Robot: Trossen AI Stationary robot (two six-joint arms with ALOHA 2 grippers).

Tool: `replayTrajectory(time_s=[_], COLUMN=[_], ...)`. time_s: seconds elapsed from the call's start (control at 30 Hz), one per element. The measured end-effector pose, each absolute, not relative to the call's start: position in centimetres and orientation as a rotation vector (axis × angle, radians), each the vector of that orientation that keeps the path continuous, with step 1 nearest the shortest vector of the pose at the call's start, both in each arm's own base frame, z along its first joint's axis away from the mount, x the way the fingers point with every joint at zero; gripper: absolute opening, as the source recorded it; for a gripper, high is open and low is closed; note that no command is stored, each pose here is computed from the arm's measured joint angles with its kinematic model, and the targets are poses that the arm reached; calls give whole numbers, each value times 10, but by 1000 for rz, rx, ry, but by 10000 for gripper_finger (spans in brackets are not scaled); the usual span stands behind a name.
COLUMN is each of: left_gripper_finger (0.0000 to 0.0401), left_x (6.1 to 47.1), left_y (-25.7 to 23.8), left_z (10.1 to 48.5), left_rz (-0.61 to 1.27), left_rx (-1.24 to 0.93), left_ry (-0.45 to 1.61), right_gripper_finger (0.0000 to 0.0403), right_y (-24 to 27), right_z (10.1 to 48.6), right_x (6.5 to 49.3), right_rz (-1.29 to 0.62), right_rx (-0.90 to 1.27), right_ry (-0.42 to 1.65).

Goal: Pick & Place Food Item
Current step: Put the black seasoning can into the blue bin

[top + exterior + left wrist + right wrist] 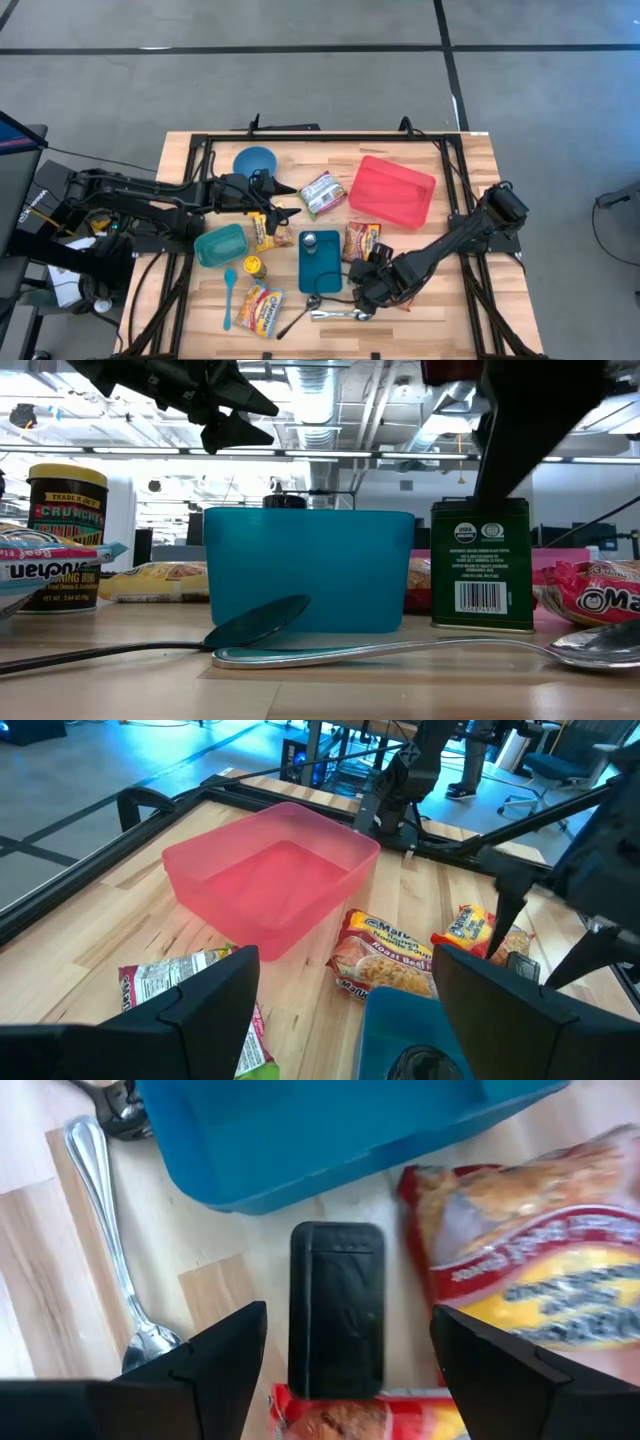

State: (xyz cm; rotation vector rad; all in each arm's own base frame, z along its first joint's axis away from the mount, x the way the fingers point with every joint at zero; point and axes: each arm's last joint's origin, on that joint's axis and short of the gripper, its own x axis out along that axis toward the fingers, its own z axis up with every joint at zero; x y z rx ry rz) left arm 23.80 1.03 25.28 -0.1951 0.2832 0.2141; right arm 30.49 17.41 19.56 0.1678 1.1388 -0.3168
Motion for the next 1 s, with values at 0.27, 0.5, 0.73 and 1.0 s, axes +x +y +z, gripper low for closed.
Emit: replayTrajectory(time_s=[0.27, 0.5, 0.73, 1.0], left_gripper_finger=[292, 292, 292, 292], left_x=[238, 238, 238, 238], left_y=[10, 10, 10, 10], left_z=[253, 253, 253, 253], left_rz=[214, 214, 214, 214], left_rx=[-195, -195, -195, -195], left_ry=[283, 284, 283, 283], right_gripper_finger=[276, 244, 173, 129], right_y=[169, 170, 171, 171], right_z=[188, 188, 188, 189], right_x=[305, 304, 306, 306], right_rz=[-309, -296, -271, -262], right_rx=[166, 160, 143, 132], right_ry=[1161, 1167, 1157, 1157])
